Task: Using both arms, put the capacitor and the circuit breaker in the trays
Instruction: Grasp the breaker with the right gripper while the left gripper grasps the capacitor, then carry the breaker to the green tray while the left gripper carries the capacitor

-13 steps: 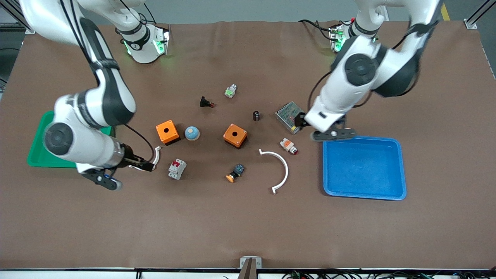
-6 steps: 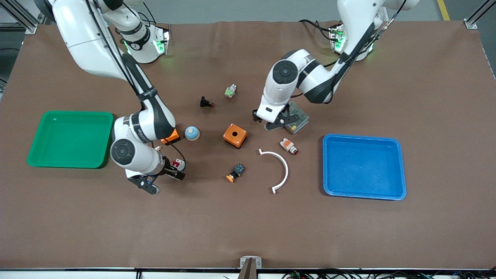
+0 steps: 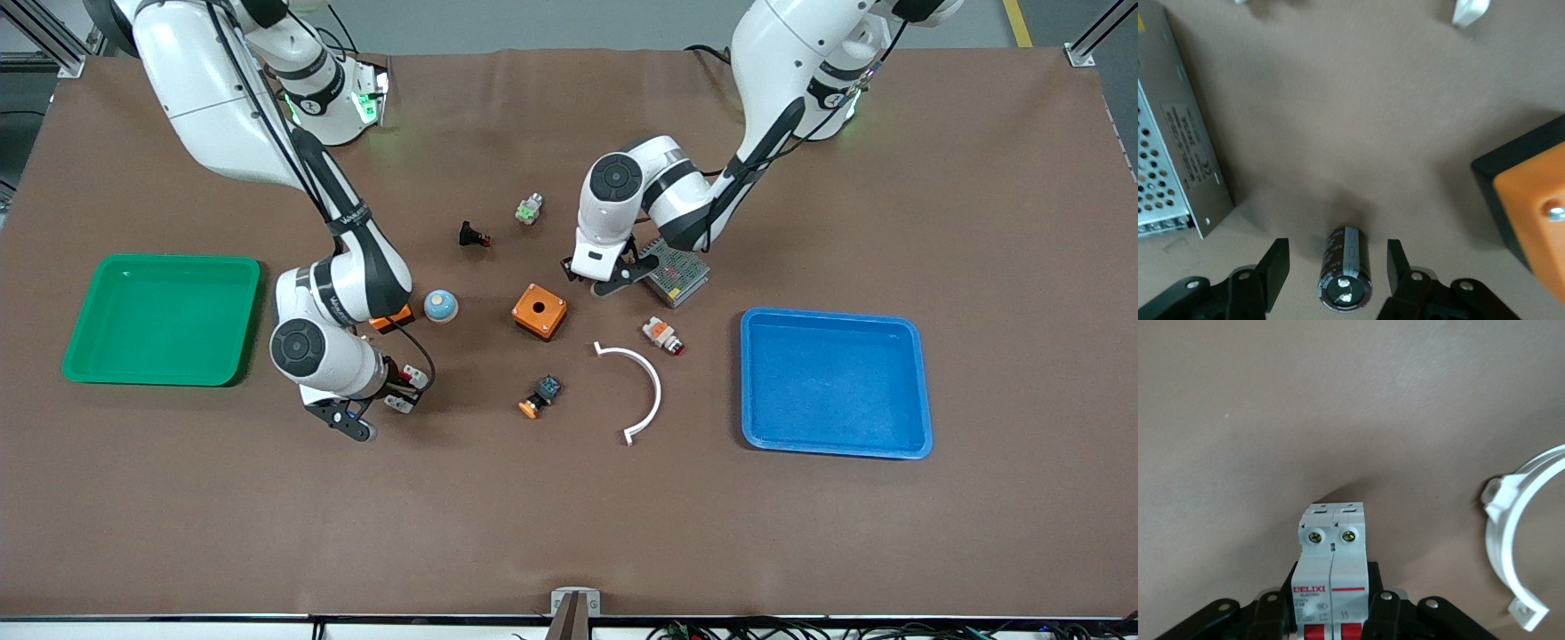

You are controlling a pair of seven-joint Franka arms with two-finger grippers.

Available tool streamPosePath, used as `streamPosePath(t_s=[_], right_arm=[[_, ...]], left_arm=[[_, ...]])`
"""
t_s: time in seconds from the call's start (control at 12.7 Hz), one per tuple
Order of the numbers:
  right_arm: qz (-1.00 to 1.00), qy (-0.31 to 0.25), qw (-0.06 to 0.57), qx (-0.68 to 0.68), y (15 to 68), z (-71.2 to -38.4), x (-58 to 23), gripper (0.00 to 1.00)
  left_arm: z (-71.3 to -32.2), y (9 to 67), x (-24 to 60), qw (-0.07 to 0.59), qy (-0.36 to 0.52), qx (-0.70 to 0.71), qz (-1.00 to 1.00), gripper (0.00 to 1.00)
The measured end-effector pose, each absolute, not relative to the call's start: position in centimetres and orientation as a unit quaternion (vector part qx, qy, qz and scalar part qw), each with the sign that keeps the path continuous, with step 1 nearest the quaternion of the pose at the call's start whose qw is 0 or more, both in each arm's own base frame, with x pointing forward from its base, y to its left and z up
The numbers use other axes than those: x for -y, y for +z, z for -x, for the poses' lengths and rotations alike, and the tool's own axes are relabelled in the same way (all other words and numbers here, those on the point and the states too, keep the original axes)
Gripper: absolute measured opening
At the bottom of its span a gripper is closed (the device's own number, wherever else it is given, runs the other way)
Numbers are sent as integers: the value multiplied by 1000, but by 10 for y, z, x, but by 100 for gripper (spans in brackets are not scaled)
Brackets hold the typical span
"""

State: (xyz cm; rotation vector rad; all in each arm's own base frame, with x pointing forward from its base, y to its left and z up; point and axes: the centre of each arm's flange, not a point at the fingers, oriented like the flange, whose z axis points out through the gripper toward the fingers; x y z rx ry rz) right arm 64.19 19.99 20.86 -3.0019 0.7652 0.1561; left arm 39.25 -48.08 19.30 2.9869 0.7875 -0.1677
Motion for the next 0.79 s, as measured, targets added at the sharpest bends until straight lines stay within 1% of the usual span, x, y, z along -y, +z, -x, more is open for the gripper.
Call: streamPosePath(t_s=[0.08, 0.16, 0.24, 0.32, 0.39, 0.55, 0.71, 0.79], right_arm=[[970, 58, 15, -234, 216, -645, -186, 40], [974, 70, 11, -215, 231, -650, -162, 40], [978, 81, 11, -195, 251, -654, -131, 40], [981, 90, 14, -174, 273, -656, -96, 40], [982, 102, 18, -155, 291, -654, -60, 40], [987, 115, 29, -113, 309, -643, 7, 40], [989, 127, 37, -62, 301, -620, 69, 40], [990, 132, 40, -38, 295, -608, 99, 40]], left_arm=[[-389, 189, 482, 21, -57, -259, -964, 64], [-387, 186, 483, 20, -59, -262, -963, 64], [-385, 185, 485, 19, -60, -263, -963, 55], [-385, 185, 485, 19, -60, -264, -962, 42], [-385, 185, 485, 19, -60, -265, -962, 34], [-394, 188, 482, 23, -56, -272, -960, 34], [-423, 210, 467, 27, -44, -293, -955, 34], [-442, 228, 449, 17, -35, -303, -952, 34]])
